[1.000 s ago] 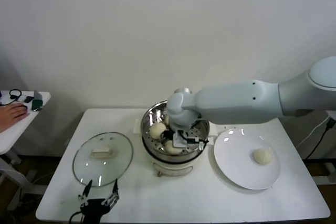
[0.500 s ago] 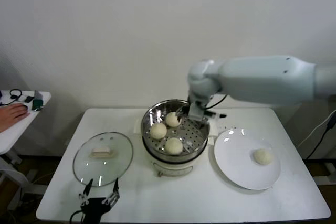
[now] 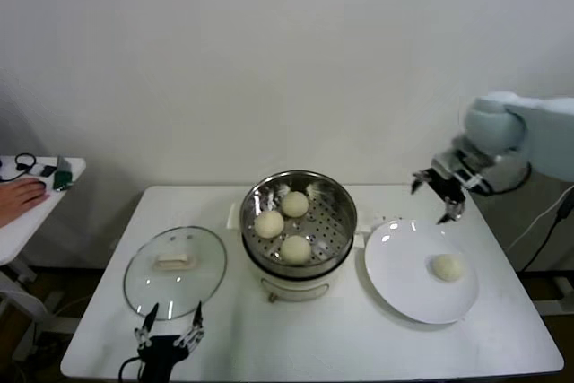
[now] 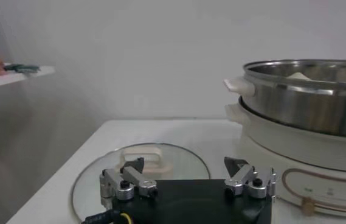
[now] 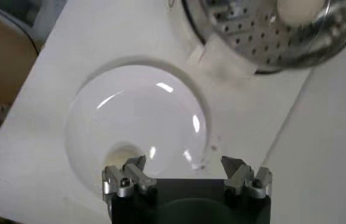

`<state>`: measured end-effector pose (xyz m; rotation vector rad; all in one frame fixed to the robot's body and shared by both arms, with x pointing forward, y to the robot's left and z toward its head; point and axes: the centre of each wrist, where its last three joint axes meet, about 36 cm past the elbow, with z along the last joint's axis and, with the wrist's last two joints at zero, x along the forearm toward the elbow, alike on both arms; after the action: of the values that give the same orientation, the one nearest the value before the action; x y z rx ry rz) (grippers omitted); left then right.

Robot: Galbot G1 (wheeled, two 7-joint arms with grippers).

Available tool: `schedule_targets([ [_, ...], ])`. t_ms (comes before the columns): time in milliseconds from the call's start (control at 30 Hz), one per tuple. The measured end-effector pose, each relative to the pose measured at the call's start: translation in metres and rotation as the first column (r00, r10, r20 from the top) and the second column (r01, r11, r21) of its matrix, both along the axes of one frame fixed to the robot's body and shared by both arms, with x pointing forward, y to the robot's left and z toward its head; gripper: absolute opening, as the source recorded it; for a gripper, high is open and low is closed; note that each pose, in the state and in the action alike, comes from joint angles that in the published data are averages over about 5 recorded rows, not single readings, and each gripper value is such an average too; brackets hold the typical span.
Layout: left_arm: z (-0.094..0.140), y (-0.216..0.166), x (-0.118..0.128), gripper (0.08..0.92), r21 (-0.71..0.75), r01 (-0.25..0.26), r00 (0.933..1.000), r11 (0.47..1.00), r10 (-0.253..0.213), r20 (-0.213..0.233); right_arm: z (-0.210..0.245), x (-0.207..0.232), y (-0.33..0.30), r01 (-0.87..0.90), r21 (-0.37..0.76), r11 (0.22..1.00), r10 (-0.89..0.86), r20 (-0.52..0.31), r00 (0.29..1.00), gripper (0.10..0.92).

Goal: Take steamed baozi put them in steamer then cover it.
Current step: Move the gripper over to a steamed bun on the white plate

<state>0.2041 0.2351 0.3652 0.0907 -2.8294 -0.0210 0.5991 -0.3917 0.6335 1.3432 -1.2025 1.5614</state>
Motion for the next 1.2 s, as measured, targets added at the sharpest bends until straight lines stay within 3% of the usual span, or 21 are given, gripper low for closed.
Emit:
schedule_targets([
  [633,-0.004,-0.003,-0.008,0.823,0.008,-0.013,0.9997,1.0,0.013,-0.021,-0.134,-0.014,-0.063,0.212,-0.028,0.977,-0.213,-0.056,0.975,0.823],
  [1200,-0.004,-0.003,-0.009,0.823,0.009,-0.015,0.9996,1.0,0.015,-0.022,-0.178,-0.003,-0.051,0.224,-0.032,0.974,-0.225,-0.065,0.972,0.806],
])
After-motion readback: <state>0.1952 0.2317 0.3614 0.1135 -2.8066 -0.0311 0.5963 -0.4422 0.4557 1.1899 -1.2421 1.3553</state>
